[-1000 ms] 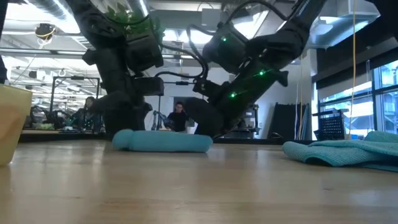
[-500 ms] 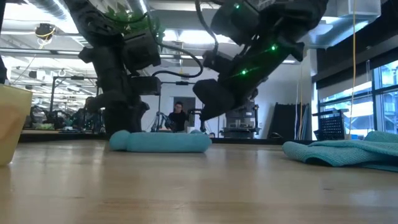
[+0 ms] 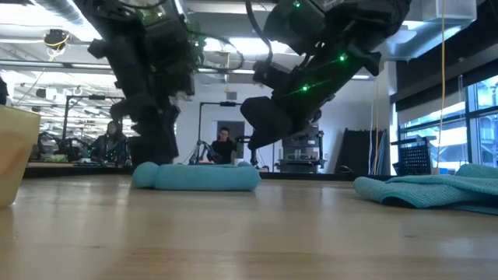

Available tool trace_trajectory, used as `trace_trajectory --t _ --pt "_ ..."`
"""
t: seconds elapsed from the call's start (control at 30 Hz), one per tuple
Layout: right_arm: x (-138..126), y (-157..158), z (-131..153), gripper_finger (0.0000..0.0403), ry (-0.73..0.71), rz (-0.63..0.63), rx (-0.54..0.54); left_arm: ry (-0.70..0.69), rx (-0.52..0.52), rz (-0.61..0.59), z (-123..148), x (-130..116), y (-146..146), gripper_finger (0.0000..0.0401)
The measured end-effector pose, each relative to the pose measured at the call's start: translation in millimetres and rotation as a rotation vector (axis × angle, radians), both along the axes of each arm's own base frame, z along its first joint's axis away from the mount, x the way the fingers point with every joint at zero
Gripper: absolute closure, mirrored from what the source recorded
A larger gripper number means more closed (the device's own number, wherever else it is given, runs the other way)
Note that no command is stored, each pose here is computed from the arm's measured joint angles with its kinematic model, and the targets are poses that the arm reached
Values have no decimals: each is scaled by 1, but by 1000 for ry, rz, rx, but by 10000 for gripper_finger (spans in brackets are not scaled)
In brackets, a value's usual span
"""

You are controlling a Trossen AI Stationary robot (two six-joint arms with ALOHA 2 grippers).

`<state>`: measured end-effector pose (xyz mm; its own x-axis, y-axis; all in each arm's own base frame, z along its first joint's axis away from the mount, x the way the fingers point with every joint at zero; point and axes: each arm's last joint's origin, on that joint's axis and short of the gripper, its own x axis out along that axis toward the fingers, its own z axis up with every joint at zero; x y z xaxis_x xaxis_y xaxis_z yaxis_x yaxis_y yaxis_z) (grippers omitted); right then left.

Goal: Fold microfiber towels
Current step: Fold the top blue microfiber cloth, then put the folded top blue microfiber cloth into the yellow bin

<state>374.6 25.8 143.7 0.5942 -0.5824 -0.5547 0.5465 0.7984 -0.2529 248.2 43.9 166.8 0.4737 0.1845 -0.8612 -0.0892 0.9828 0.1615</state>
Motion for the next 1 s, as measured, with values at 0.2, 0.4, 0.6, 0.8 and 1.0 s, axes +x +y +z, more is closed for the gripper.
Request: trace_trajectory --t 0.2,0.4,0.6,0.8,1.0 --pt "5 8 4 225 -44 104 42 -107 -36 8 13 0 -4 307" --pt "12 7 4 288 -88 193 113 -191 -61 -117 -5 3 -27 311" --pt "15 -10 -10 392 -52 187 148 -257 -23 -98 -15 -1 -33 311" --pt "17 -36 -27 393 -48 116 220 -257 25 -38 -28 -5 -19 312" --pt "17 -46 -37 394 -27 94 234 -191 26 13 -46 -3 -5 312"
